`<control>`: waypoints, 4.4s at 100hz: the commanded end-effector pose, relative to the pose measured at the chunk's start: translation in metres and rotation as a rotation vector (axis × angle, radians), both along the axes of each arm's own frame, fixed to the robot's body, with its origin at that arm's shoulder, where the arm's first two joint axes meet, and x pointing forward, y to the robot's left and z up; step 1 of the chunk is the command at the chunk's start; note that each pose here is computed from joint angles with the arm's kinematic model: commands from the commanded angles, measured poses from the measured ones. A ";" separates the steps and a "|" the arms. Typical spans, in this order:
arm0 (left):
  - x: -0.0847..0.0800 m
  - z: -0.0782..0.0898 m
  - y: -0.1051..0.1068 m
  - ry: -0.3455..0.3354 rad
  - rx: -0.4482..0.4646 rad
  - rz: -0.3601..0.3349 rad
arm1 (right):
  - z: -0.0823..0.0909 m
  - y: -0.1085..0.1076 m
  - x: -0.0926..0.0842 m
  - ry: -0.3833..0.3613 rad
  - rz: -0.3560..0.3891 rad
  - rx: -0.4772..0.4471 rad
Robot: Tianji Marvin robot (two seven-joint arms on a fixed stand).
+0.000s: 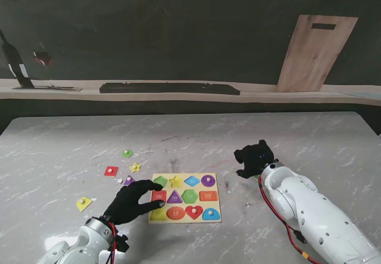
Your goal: Fit puzzle pieces into a puzzle board
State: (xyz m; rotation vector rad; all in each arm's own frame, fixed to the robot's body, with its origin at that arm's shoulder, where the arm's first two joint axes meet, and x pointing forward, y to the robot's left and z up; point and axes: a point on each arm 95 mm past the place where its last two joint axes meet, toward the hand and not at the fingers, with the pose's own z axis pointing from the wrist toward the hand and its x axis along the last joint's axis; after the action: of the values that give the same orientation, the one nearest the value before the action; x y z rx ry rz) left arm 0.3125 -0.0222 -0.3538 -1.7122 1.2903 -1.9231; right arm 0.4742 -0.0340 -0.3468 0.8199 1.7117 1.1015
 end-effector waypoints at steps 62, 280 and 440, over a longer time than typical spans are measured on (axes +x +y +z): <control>0.001 -0.002 -0.003 0.015 -0.006 -0.004 | -0.012 -0.045 -0.007 0.044 -0.097 -0.107; 0.000 -0.002 -0.003 0.015 -0.002 0.002 | -0.031 -0.035 -0.004 0.009 -0.122 0.062; -0.004 -0.001 0.001 0.002 -0.004 0.014 | -0.017 0.155 -0.013 0.185 0.508 0.104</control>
State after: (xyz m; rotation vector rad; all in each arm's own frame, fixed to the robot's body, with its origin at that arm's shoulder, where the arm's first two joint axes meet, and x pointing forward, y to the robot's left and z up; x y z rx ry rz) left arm 0.3099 -0.0193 -0.3557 -1.7194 1.2727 -1.9122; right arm 0.4623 0.1162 -0.3627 0.5854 2.0940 1.4935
